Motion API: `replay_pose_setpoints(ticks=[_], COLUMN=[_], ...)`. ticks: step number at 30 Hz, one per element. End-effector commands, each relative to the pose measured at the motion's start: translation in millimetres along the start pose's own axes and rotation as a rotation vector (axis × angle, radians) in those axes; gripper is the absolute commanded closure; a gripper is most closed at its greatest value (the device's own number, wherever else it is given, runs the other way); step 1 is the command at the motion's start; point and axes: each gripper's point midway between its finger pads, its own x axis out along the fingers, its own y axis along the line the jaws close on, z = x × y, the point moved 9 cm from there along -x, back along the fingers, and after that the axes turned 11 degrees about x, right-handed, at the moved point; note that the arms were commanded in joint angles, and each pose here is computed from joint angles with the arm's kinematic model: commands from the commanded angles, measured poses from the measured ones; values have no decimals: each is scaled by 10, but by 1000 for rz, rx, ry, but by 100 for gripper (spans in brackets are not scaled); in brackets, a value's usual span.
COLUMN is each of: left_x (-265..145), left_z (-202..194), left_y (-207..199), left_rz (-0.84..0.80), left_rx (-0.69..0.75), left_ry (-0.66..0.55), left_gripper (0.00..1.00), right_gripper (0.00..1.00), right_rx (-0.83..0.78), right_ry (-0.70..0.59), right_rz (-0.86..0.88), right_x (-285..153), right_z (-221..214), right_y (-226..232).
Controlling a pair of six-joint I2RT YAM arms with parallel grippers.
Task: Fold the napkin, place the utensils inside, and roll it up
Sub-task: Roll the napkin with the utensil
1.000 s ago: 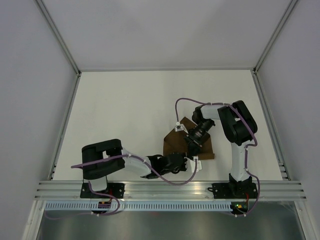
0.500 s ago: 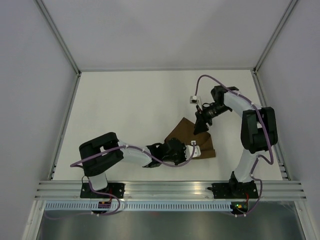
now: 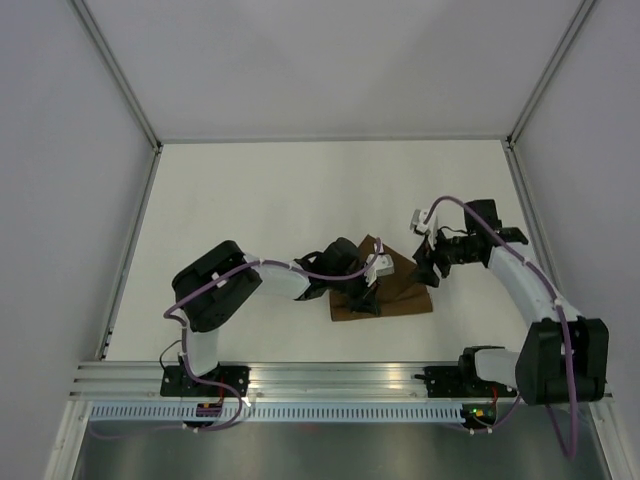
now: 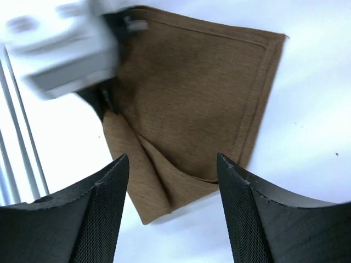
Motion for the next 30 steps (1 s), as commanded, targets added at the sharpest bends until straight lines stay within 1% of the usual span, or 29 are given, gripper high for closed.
replay_pose_setpoints(ticks=[1,3,5,6,8,11,12,14,15,16,19,22,25,26,28,29,30], left_x=[-16,-6,6,13,15,19,28,22,23,22,29,35,41,41,6,-10,-26], left_z=[-570,-571,-636,-632,-695,-739,-714,-739,-735,-739,-746,-758,-738,-714,-649,-603,-560], left_y=[-84,-34,25,43,88,155,173,203,217,226,237,248,258,278,302,304,312], left_rz=[-133,-151,-152,-170,-182,-195,-206,-206,-207,-207,-216,-221,-234,-231,-224,-217,-201], left_rx=[-290,-319,-365,-384,-435,-487,-490,-514,-518,-523,-535,-547,-550,-553,-556,-556,-551], left_ry=[218,210,218,212,219,224,216,222,219,218,224,230,225,219,202,195,188], left_gripper=[98,98,98,98,98,98,98,98,98,98,98,98,96,91,86,79,75], right_gripper=[29,28,28,27,27,27,27,28,28,28,29,35,56,70,78,81,82], right_rx=[-247,-299,-385,-399,-453,-494,-491,-536,-535,-548,-586,-598,-595,-593,-587,-582,-576], right_ry=[-31,2,20,38,57,92,128,139,167,159,190,211,230,236,253,244,256], right_rz=[-111,-132,-163,-165,-173,-152,-168,-160,-171,-182,-203,-195,-202,-212,-214,-206,-198], right_x=[166,266,402,455,560,704,742,839,869,901,988,1044,1057,1057,1051,1052,1043], right_z=[73,-83,-107,-221,-255,-372,-456,-484,-560,-563,-640,-714,-766,-774,-824,-817,-840], right_y=[97,248,352,398,481,587,588,658,660,665,693,723,713,703,698,710,714])
